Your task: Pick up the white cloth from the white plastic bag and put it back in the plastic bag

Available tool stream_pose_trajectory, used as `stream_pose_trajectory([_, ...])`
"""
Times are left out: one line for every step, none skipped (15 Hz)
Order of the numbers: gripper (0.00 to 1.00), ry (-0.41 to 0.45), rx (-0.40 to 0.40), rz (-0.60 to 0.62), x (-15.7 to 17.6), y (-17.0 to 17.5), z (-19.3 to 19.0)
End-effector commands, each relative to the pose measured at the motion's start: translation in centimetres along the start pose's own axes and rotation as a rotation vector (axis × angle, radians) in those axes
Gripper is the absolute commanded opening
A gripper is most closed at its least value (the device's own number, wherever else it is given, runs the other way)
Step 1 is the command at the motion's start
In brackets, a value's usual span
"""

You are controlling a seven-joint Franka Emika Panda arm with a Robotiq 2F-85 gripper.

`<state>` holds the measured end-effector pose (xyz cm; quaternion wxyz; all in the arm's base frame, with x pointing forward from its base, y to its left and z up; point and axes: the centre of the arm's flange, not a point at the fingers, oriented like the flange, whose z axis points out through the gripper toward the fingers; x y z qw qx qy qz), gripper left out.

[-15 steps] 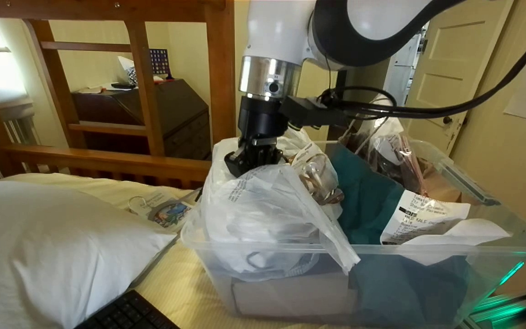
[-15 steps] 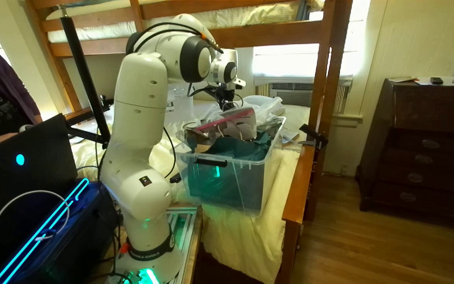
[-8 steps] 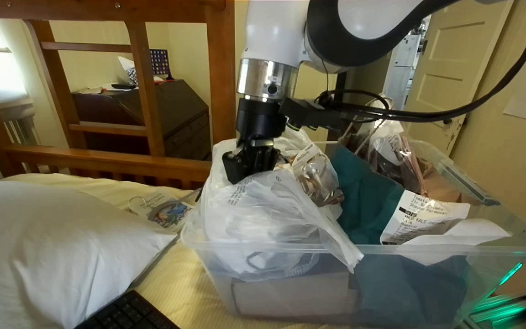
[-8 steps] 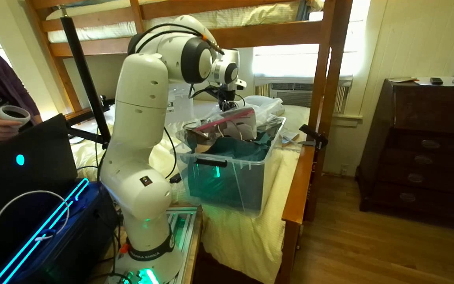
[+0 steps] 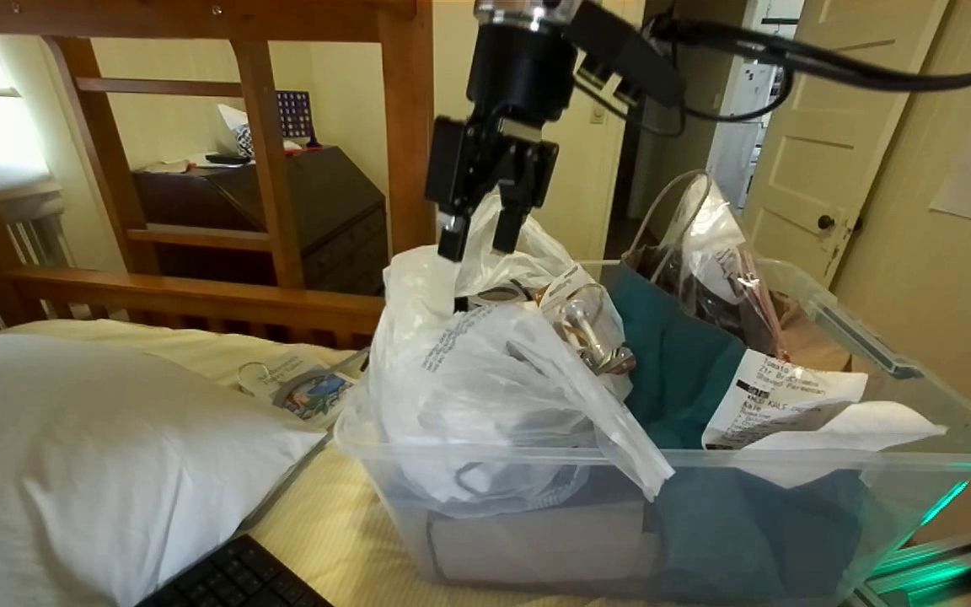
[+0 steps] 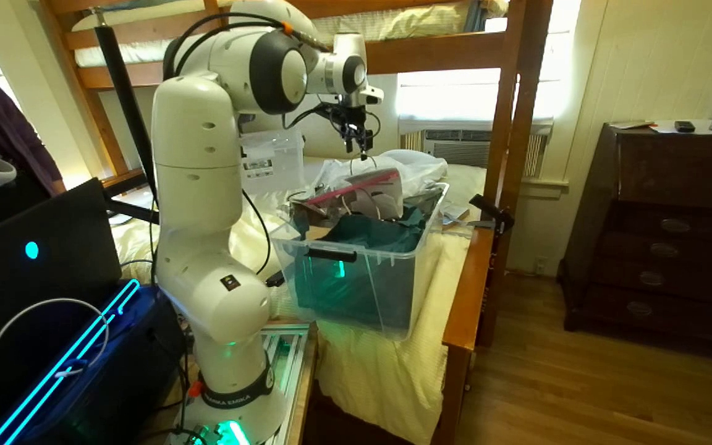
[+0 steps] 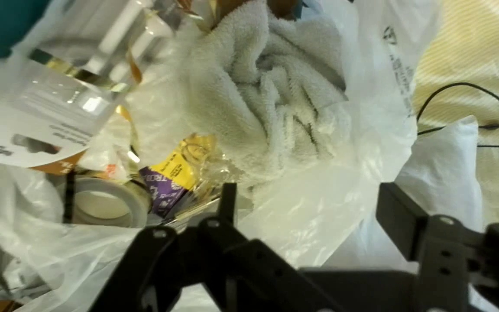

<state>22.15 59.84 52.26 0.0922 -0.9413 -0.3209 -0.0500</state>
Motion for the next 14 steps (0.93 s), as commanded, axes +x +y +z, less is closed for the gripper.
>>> stream_pose_trajectory([1.0,0.032,-0.141,0.086,-1.7,1.3,-4.4])
stream_pose_trajectory([1.0,0.042,-0.167,0.098,-2.0,1.6,-5.4])
stream_pose_trajectory([1.0,0.048,-0.207,0.119,-2.4,1.8,-6.5])
stream_pose_trajectory([1.0,0.045,-0.244,0.141,-2.8,1.9,-7.4])
stream_pose_trajectory([1.0,0.041,-0.286,0.17,-3.3,2.0,-8.3])
stream_pose_trajectory([1.0,0.034,-0.305,0.206,-3.8,1.9,-9.3])
stream_pose_trajectory([1.0,0.031,-0.319,0.232,-4.2,1.9,-10.1])
stream_pose_trajectory([1.0,0.042,-0.324,0.257,-4.6,1.8,-10.9])
stream_pose_trajectory([1.0,0.061,-0.307,0.273,-4.8,1.7,-11.4])
stream_pose_trajectory([1.0,0.104,-0.196,0.201,-4.8,1.1,-11.7])
stream_pose_trajectory([1.0,0.062,-0.267,0.224,-4.6,1.7,-10.8])
stream_pose_trajectory([1.0,0.089,-0.242,0.214,-4.7,1.2,-11.4])
stream_pose_trajectory([1.0,0.103,-0.23,0.209,-4.7,0.9,-11.7])
stream_pose_trajectory([1.0,0.106,-0.226,0.207,-4.7,0.8,-11.8])
